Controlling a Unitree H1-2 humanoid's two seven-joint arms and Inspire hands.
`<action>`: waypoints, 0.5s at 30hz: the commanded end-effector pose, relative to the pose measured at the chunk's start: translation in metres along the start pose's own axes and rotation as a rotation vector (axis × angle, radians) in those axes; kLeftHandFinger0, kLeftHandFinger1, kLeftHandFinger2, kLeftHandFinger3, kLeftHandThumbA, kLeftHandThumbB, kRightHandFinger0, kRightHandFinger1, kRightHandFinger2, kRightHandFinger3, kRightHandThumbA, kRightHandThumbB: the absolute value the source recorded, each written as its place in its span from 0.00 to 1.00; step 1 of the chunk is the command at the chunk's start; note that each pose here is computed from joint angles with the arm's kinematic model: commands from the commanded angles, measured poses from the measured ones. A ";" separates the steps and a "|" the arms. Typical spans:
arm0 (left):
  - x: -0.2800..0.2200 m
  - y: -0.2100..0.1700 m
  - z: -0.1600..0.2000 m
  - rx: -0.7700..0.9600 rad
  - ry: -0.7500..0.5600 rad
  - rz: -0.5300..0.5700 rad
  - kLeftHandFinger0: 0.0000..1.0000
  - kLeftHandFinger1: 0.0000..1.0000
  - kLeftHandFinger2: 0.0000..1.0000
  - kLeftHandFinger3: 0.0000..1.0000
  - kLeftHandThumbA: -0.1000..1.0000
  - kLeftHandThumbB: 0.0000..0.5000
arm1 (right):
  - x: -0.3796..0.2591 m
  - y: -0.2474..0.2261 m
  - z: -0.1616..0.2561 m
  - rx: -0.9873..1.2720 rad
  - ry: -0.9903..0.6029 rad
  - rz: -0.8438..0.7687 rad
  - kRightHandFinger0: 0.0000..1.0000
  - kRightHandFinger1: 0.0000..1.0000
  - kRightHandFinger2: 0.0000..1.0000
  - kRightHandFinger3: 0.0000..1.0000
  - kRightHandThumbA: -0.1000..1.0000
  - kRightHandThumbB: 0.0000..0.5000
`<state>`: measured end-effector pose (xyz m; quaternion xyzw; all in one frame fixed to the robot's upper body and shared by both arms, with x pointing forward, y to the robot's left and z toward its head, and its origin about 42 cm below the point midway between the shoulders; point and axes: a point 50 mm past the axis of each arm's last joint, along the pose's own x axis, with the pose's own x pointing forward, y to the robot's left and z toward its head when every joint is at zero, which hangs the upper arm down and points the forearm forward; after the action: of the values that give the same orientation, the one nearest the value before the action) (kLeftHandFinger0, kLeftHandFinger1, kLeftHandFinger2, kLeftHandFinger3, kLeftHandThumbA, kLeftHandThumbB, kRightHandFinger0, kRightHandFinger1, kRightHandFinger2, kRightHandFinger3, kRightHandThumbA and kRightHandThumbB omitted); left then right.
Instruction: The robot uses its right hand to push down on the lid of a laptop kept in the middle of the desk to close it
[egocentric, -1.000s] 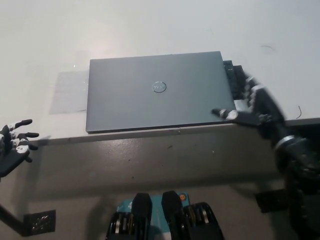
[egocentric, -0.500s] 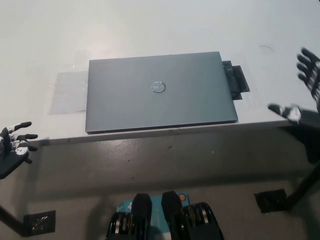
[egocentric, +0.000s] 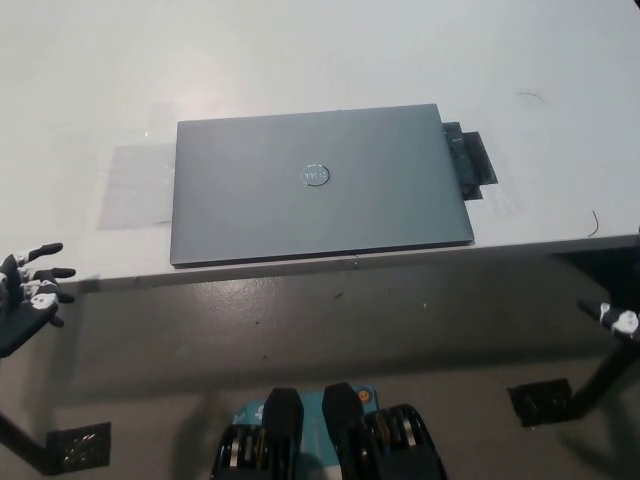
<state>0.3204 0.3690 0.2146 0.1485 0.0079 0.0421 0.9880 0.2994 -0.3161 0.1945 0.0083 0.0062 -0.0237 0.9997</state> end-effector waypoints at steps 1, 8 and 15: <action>-0.001 0.006 0.012 0.020 -0.045 0.013 0.40 0.51 0.65 0.79 0.29 0.00 | -0.003 -0.007 0.002 0.024 -0.058 -0.025 1.00 1.00 1.00 1.00 1.00 0.75; -0.001 0.004 0.010 0.003 -0.054 0.006 0.39 0.49 0.63 0.78 0.27 0.01 | -0.005 -0.009 -0.012 0.064 -0.014 -0.028 1.00 1.00 1.00 1.00 1.00 0.59; -0.002 0.002 0.006 -0.008 -0.049 0.009 0.37 0.47 0.61 0.77 0.26 0.01 | -0.002 -0.010 -0.008 0.045 -0.030 -0.034 1.00 1.00 1.00 1.00 1.00 0.75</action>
<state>0.3201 0.3680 0.2134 0.1449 0.0081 0.0418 0.9885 0.2941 -0.3228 0.1750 0.0281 0.0298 -0.0349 0.9985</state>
